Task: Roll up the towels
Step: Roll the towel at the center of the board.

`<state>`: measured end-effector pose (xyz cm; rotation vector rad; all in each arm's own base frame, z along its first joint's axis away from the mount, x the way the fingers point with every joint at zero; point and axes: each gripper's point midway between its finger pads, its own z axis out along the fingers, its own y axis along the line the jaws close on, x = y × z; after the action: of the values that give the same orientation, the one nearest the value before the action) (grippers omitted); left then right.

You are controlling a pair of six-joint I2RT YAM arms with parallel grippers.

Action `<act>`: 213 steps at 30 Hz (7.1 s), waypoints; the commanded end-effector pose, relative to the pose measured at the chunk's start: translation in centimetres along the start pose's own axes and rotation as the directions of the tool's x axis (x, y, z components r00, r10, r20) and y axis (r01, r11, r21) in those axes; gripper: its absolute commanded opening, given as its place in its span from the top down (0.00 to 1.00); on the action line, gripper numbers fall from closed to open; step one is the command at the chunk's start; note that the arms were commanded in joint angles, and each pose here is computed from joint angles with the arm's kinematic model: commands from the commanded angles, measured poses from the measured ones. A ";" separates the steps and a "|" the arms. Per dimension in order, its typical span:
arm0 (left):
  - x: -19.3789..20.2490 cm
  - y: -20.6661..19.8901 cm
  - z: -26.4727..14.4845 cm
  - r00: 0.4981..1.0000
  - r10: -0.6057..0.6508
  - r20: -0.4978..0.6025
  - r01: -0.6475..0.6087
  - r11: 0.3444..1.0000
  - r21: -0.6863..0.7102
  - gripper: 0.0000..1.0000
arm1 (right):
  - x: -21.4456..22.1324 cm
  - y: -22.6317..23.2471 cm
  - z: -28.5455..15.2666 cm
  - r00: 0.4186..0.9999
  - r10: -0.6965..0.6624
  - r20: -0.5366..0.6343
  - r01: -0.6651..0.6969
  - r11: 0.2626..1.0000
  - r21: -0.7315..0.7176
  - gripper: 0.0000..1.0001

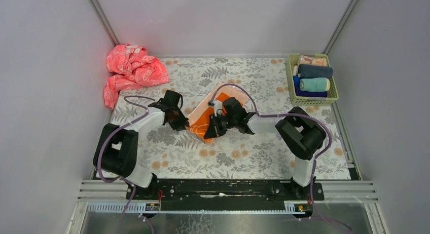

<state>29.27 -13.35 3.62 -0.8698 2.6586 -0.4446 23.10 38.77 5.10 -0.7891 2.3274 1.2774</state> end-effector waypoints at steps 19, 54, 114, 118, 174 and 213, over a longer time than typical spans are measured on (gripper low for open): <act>-1.8 1.5 1.8 0.995 0.098 0.011 -0.097 0.990 -0.105 0.67 | 1.6 -1.3 -0.6 0.894 0.444 -0.059 -0.447 0.877 -0.175 1.00; 1.2 -1.6 -4.5 0.992 -0.123 0.005 0.109 0.889 0.445 0.35 | 4.8 -5.6 -0.1 0.717 0.681 -0.147 -0.691 0.722 -0.027 1.00; -0.6 -1.2 2.8 0.994 -0.111 -0.022 0.113 0.979 0.170 0.68 | -2.1 -2.1 -1.2 0.897 -0.338 -0.283 0.435 0.786 0.439 0.44; -0.6 -1.6 2.8 0.995 -0.100 -0.022 0.102 0.980 0.170 0.67 | -1.5 -3.4 -1.5 0.886 -0.337 -0.319 0.457 0.757 0.468 0.44; -0.4 -4.0 -1.8 0.998 -0.065 0.015 0.058 0.957 0.284 0.39 | -2.5 -1.3 -2.6 0.978 0.198 -0.063 -0.205 0.966 -0.157 1.00; -0.7 -1.9 4.3 0.998 -0.046 -0.031 0.050 0.992 0.114 0.53 | -4.1 -1.7 -5.0 0.872 -0.454 -0.185 0.475 0.688 0.550 0.43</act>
<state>32.65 -16.60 2.32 -0.8966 2.5811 -0.7527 25.87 35.10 7.59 -0.9670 2.2783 0.5718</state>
